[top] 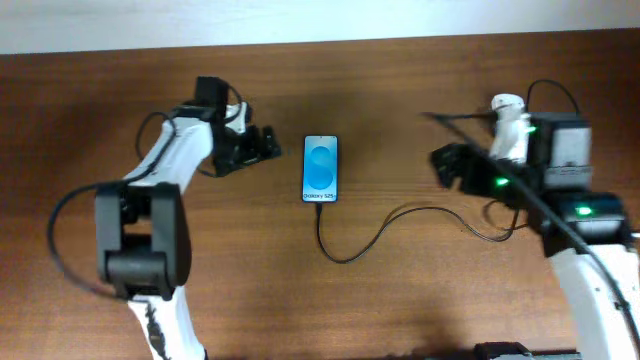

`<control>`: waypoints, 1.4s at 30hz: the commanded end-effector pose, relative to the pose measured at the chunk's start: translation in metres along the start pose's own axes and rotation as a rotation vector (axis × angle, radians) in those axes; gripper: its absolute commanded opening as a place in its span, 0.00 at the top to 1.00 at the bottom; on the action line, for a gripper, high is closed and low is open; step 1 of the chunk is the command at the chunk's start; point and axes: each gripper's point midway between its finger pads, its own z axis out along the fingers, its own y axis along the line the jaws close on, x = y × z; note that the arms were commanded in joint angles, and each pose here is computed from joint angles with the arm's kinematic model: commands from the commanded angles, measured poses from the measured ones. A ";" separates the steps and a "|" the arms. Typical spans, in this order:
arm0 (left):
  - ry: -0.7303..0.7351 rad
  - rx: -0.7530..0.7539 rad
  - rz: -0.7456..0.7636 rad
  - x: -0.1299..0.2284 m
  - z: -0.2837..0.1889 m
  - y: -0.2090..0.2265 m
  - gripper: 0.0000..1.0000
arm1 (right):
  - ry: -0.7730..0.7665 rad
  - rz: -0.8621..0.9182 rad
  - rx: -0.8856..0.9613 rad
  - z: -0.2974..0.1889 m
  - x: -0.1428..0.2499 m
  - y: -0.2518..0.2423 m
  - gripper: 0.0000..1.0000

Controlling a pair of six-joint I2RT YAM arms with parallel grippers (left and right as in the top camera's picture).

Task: Plug charger to phone and switch on socket

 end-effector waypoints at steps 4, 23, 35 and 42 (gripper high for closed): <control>-0.313 0.037 0.297 0.017 -0.195 -0.077 0.02 | -0.098 0.122 0.130 -0.038 -0.024 -0.072 0.04; -0.268 0.190 0.468 0.105 -0.195 -0.101 0.01 | -0.099 0.183 0.121 0.109 -0.070 -0.197 0.04; -0.269 0.187 0.468 0.105 -0.195 -0.101 0.01 | -0.072 -0.079 0.173 0.124 -0.067 -0.214 0.02; -0.269 0.187 0.468 0.105 -0.195 -0.101 0.01 | -0.060 -0.153 0.178 0.148 -0.061 -0.230 0.02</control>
